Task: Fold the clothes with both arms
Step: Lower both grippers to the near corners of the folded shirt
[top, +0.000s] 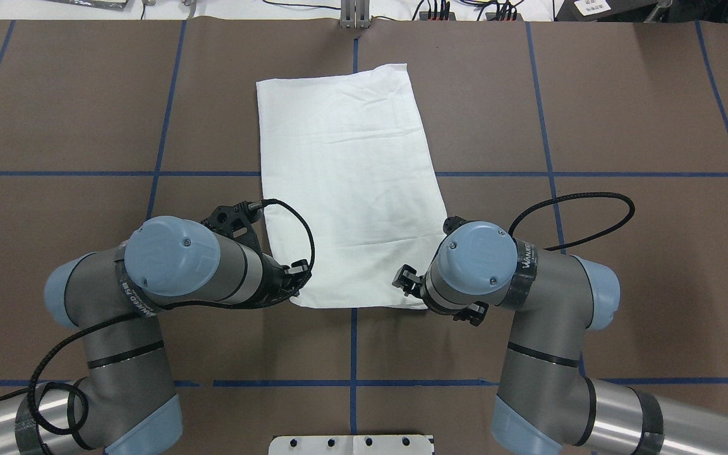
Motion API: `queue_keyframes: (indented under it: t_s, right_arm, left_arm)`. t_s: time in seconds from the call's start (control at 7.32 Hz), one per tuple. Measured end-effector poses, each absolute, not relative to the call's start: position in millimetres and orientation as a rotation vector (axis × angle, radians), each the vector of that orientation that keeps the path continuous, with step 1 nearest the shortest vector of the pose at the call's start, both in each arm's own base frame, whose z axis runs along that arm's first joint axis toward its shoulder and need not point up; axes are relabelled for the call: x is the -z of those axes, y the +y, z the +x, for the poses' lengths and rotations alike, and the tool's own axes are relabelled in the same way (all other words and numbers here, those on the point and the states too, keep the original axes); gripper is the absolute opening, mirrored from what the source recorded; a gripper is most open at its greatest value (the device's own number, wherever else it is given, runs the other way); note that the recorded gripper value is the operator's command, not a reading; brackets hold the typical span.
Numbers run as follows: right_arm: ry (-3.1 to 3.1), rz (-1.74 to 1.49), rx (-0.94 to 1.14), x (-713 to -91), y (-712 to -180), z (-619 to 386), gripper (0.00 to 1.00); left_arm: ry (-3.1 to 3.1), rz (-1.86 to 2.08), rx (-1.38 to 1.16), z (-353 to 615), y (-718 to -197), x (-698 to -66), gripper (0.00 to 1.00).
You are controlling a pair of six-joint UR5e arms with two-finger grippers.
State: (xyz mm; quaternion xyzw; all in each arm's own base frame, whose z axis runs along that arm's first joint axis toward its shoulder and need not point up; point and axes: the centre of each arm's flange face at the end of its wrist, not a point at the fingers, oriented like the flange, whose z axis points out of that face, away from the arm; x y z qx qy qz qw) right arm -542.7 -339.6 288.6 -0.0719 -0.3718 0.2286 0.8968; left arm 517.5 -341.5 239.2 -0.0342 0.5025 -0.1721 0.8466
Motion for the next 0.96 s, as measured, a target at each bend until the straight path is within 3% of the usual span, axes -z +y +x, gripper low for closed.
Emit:
queue_keyframes:
  t_s: [0.96]
  right_arm:
    - [-0.738,-0.142,-0.475,-298,-348,-563,0.99]
  left_arm:
    - [1.058,-0.072,0.363,519,-342,-240,0.00]
